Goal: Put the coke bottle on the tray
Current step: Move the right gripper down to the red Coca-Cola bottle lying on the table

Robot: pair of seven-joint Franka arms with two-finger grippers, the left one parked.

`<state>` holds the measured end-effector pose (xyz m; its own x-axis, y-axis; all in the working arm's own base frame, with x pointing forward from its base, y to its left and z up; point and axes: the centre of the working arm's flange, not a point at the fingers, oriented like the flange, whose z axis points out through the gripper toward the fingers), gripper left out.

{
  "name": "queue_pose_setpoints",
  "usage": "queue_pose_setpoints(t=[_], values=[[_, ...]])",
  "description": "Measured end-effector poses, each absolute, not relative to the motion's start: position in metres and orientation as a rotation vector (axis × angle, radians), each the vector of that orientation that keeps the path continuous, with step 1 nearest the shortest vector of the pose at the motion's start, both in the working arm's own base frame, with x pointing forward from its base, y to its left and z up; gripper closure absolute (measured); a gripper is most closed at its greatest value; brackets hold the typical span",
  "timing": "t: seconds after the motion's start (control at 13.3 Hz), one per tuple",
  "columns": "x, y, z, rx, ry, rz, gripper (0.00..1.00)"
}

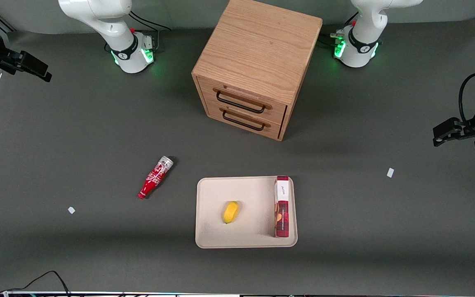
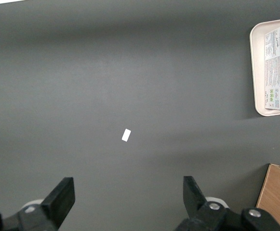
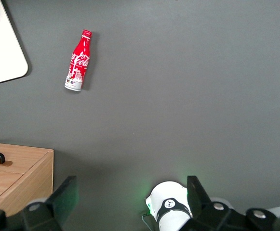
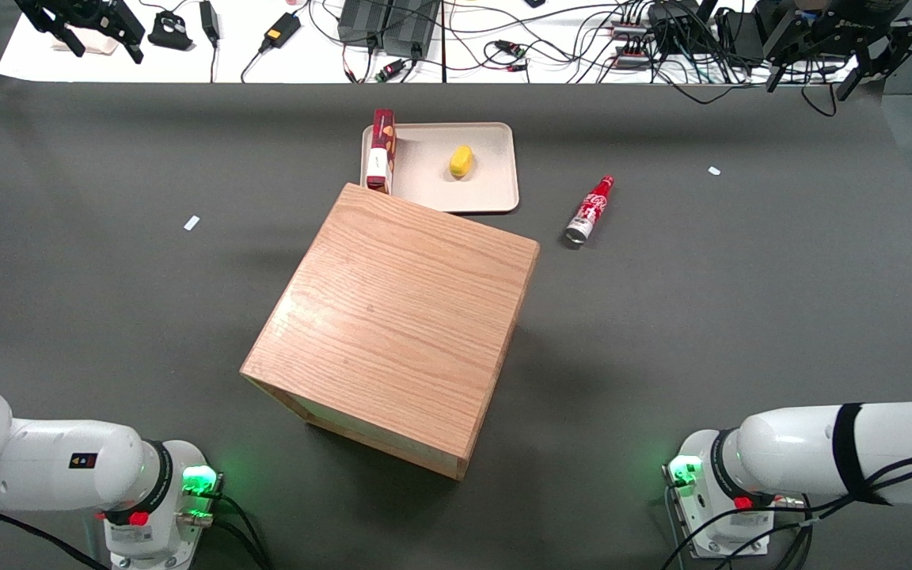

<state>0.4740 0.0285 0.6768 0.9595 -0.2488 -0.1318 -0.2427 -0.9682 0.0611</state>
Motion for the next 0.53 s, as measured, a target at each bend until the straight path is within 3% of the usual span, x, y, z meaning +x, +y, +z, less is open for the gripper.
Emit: queue_pose_setpoints(t=[0.53], values=[[0.4773, 0.0213, 0.6746, 3.073, -0.407, -0.220, 0.00]])
